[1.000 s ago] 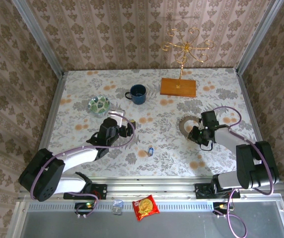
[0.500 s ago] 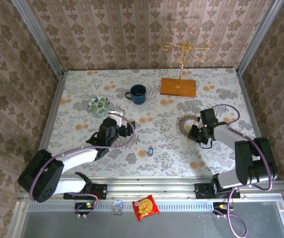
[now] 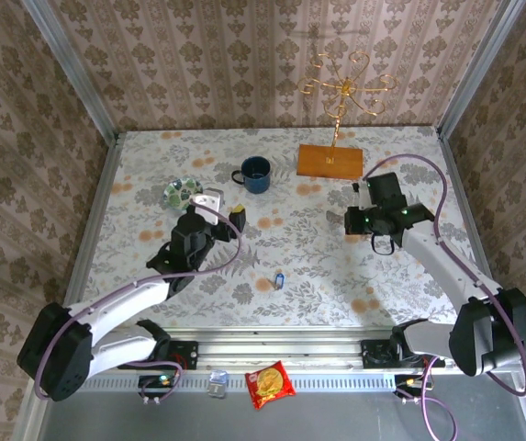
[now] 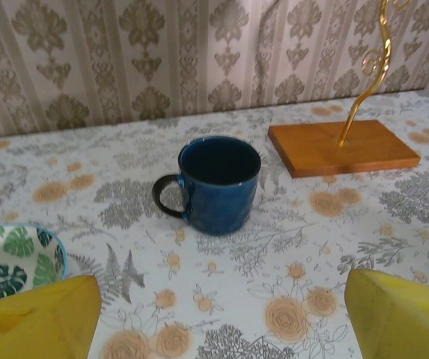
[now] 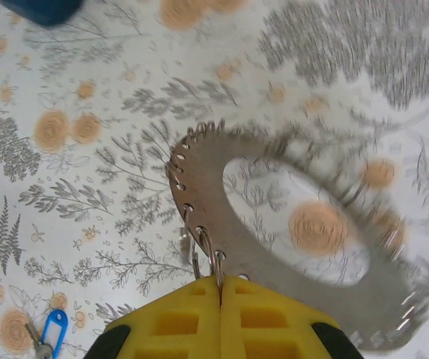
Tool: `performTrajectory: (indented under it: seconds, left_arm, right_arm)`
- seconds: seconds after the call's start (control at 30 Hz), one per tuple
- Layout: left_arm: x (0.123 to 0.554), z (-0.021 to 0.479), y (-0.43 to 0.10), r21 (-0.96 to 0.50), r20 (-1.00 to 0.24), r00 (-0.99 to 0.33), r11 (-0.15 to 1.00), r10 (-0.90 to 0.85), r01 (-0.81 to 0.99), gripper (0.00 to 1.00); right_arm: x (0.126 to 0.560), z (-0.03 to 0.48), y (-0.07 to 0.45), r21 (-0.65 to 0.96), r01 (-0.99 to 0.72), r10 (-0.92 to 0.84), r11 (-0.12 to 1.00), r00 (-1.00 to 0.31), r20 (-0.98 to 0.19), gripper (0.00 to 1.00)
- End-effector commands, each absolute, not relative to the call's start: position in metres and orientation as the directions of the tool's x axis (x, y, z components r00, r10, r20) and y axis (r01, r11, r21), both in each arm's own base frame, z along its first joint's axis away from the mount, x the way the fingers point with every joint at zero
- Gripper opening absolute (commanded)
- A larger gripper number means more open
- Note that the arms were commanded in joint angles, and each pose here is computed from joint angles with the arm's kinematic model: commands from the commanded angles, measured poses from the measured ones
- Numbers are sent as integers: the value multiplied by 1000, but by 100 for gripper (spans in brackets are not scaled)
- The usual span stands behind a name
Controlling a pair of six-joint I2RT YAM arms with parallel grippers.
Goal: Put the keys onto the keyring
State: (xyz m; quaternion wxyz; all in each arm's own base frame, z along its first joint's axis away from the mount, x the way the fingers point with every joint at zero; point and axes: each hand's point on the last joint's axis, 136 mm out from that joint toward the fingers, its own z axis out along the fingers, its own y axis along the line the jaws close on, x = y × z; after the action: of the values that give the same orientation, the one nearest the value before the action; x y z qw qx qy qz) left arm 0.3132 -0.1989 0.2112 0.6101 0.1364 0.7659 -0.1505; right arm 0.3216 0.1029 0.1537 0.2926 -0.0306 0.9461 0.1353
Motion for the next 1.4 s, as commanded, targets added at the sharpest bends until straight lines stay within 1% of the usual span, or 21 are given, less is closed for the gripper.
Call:
performTrajectory:
  seconds: [0.0,0.13,0.23,0.3,0.4,0.5,0.6,0.73,0.83,0.9,1.0,1.23,1.37]
  left_arm:
    - [311,236,-203,44,-986,-127,900,109,433,86]
    - [314,248,-200,173,-969,-82,878,233,447,87]
    - [318,259,-198,217,-958,-66,853,280,474,87]
    - [318,266,-198,240,-951,-50,830,305,503,85]
    - [314,276,-203,267,-943,-13,781,332,565,76]
    - [307,274,-211,294,-929,19,706,370,644,67]
    - [294,272,-227,315,-921,76,614,383,723,60]
    - [274,269,-252,312,-926,157,461,343,831,53]
    - [259,271,-265,333,-929,234,367,288,869,48]
    - [251,273,-271,355,-925,280,319,258,879,43]
    - [238,271,-278,369,-917,313,231,247,900,36]
    - [208,251,-296,360,-904,340,32,259,932,29]
    - [200,243,-303,345,-902,337,-16,270,938,27]
  right_arm:
    - [332,185,111,119,-264,-125,957,-749,-651,0]
    - [345,215,137,25,-418,-265,908,-620,-738,0]
    - [347,234,159,-61,-533,-375,844,-505,-777,0]
    - [345,242,171,-73,-595,-407,801,-450,-795,0]
    - [341,256,190,-73,-674,-420,735,-369,-829,0]
    - [333,260,205,-74,-743,-426,665,-296,-855,0]
    - [323,261,222,-90,-811,-431,578,-210,-878,0]
    - [304,264,242,-127,-889,-414,440,-75,-907,0]
    - [289,263,252,-153,-925,-410,347,-3,-912,0]
    - [283,259,255,-157,-940,-428,304,12,-904,0]
    - [276,256,259,-149,-954,-454,260,16,-891,0]
    - [266,251,270,-163,-963,-463,216,46,-885,0]
    - [261,246,274,-172,-965,-496,198,53,-867,0]
